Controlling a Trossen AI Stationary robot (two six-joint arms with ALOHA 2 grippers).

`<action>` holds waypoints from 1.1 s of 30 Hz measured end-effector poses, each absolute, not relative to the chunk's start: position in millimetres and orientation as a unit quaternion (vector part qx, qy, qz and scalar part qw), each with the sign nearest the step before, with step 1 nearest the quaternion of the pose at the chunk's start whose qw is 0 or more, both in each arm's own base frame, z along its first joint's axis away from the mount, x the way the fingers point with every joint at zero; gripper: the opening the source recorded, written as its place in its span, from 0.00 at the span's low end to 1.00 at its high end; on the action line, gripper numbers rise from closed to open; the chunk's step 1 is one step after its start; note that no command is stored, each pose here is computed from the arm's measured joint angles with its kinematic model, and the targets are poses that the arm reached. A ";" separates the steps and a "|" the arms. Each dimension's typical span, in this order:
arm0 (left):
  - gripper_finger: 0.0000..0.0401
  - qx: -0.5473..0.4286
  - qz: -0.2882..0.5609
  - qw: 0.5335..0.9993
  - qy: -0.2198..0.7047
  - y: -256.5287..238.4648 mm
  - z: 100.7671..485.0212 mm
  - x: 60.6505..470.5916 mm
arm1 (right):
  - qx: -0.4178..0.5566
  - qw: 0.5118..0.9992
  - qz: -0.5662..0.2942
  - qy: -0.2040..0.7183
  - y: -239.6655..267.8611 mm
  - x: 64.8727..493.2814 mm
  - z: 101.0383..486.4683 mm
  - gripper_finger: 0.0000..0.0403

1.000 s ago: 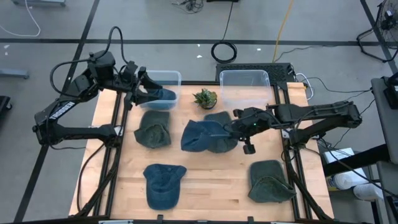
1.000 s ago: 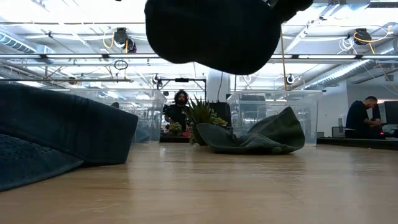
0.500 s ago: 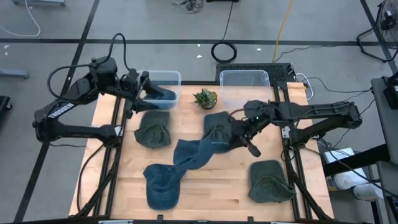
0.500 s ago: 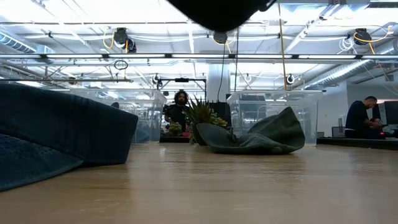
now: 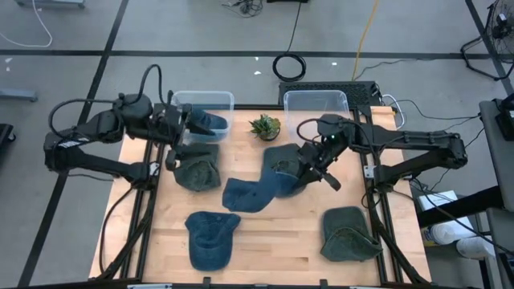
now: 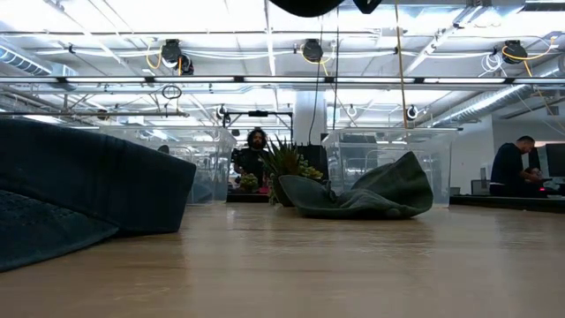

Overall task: Pick & Place hat
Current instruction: Put the top blue cap into the left transparent bin

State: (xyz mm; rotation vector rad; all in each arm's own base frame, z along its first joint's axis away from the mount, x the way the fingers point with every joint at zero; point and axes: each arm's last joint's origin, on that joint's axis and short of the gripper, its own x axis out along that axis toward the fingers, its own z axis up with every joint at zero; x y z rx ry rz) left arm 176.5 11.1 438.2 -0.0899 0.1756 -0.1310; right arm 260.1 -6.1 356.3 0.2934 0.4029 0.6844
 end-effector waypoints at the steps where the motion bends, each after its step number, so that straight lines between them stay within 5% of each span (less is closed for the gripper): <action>1: 0.71 -0.043 -0.064 0.993 0.088 7.6 438.1 176.8 | 0.143 0.912 0.333 0.193 -6.7 260.2 356.8 0.00; 18: 0.71 0.009 -0.052 0.997 0.048 -47.1 447.8 187.0 | 0.244 0.865 0.403 0.172 -21.3 271.7 365.6 0.00; 33: 0.71 0.171 -0.011 0.984 0.054 -74.0 470.9 207.3 | 0.275 0.832 0.454 0.159 -23.4 281.6 372.1 0.00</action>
